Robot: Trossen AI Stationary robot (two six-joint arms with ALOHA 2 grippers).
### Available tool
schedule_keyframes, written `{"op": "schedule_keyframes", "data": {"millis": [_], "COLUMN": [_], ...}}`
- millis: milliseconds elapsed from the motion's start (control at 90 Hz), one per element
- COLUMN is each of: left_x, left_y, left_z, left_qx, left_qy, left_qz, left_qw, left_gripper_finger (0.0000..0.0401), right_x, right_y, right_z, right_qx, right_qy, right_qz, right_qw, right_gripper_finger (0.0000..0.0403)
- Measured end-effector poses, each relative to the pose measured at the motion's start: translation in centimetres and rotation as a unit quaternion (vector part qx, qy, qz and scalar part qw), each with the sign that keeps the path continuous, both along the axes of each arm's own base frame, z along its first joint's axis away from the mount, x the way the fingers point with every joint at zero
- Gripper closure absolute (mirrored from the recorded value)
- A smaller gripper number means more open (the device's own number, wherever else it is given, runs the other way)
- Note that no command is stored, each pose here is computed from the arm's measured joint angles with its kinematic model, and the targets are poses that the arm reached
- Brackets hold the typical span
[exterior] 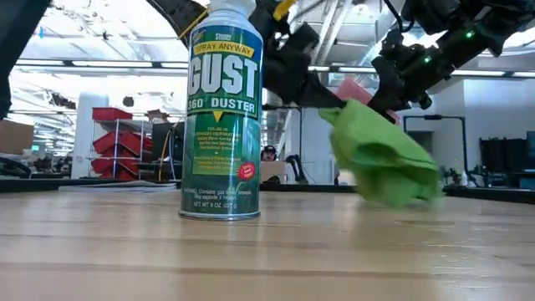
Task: Apply microfiber cloth
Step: Wipe the back of the black cellphone with the green microfiber cloth
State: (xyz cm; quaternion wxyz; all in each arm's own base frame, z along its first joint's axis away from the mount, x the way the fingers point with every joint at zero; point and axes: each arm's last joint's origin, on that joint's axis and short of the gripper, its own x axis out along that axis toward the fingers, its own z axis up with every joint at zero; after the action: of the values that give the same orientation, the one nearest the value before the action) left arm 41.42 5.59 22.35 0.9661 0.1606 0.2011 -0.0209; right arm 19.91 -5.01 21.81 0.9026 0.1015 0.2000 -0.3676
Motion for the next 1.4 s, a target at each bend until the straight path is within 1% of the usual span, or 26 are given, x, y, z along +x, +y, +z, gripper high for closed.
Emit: {"op": "schedule_keyframes", "data": {"millis": [78,167,322,433,522,589,733,822,933,989,1056,1111,1244,1322,1400], "left_x": [-0.7,-1.3,-2.3,-3.0,-3.6,-4.0,-5.0,-5.1,-5.1,-4.8,-5.0,-5.0,-5.2,-5.2,-5.1], "left_y": [0.3,0.7,1.4,1.7,2.0,2.2,2.6,2.8,2.6,2.5,2.4,2.1,1.3,1.0,1.0], "left_z": [1.4,2.6,4.1,4.7,5.7,6.5,8.1,8.7,8.5,7.8,6.4,5.6,4.4,4.2,4.7], "left_qx": [0.021,0.030,0.049,0.056,0.072,0.085,0.092,0.091,0.079,0.072,0.058,0.048,0.035,0.039,0.047], "left_qy": [-0.004,-0.009,-0.015,-0.005,-0.010,-0.020,-0.042,-0.062,-0.055,-0.050,-0.032,-0.032,-0.061,-0.073,-0.090], "left_qz": [0.015,0.022,0.046,0.051,0.068,0.082,0.091,0.096,0.076,0.072,0.073,0.071,0.059,0.053,0.051], "left_qw": [1.000,0.999,0.998,0.997,0.995,0.993,0.991,0.989,0.992,0.994,0.995,0.996,0.996,0.995,0.994], "left_gripper_finger": [0.0401,0.0401,0.0401,0.0401,0.0401,0.0401,0.0401,0.0401,0.0401,0.0401,0.0401,0.0401,0.0401,0.0401,0.0401], "right_x": [0.1,0.5,1.2,1.7,2.0,2.2,2.9,3.4,3.6,3.5,3.2,3.0,2.4,2.3,2.4], "right_y": [0.4,1.1,2.0,1.7,1.2,0.9,0.5,0.5,0.2,0.0,-0.3,-0.5,-0.9,-1.0,-0.9], "right_z": [-0.1,0.0,0.2,0.3,0.3,0.1,-0.7,-1.0,-0.7,-0.2,0.5,1.3,2.4,2.5,1.9], "right_qx": [0.005,0.009,-0.006,-0.018,-0.010,-0.002,0.007,0.007,-0.005,-0.012,-0.019,-0.031,-0.044,-0.041,-0.022], "right_qy": [0.000,-0.008,-0.028,-0.037,-0.050,-0.052,-0.044,-0.048,-0.065,-0.083,-0.103,-0.123,-0.154,-0.156,-0.141], "right_qz": [0.009,0.037,0.068,0.074,0.089,0.098,0.108,0.110,0.112,0.113,0.110,0.108,0.111,0.115,0.115], "right_qw": [1.000,0.999,0.997,0.996,0.995,0.994,0.993,0.993,0.992,0.990,0.988,0.986,0.981,0.980,0.983], "right_gripper_finger": [0.0391,0.0391,0.0391,0.0391,0.0391,0.0391,0.0391,0.0391,0.0391,0.0391,0.0391,0.0391,0.0391,0.0391,0.0391]}}
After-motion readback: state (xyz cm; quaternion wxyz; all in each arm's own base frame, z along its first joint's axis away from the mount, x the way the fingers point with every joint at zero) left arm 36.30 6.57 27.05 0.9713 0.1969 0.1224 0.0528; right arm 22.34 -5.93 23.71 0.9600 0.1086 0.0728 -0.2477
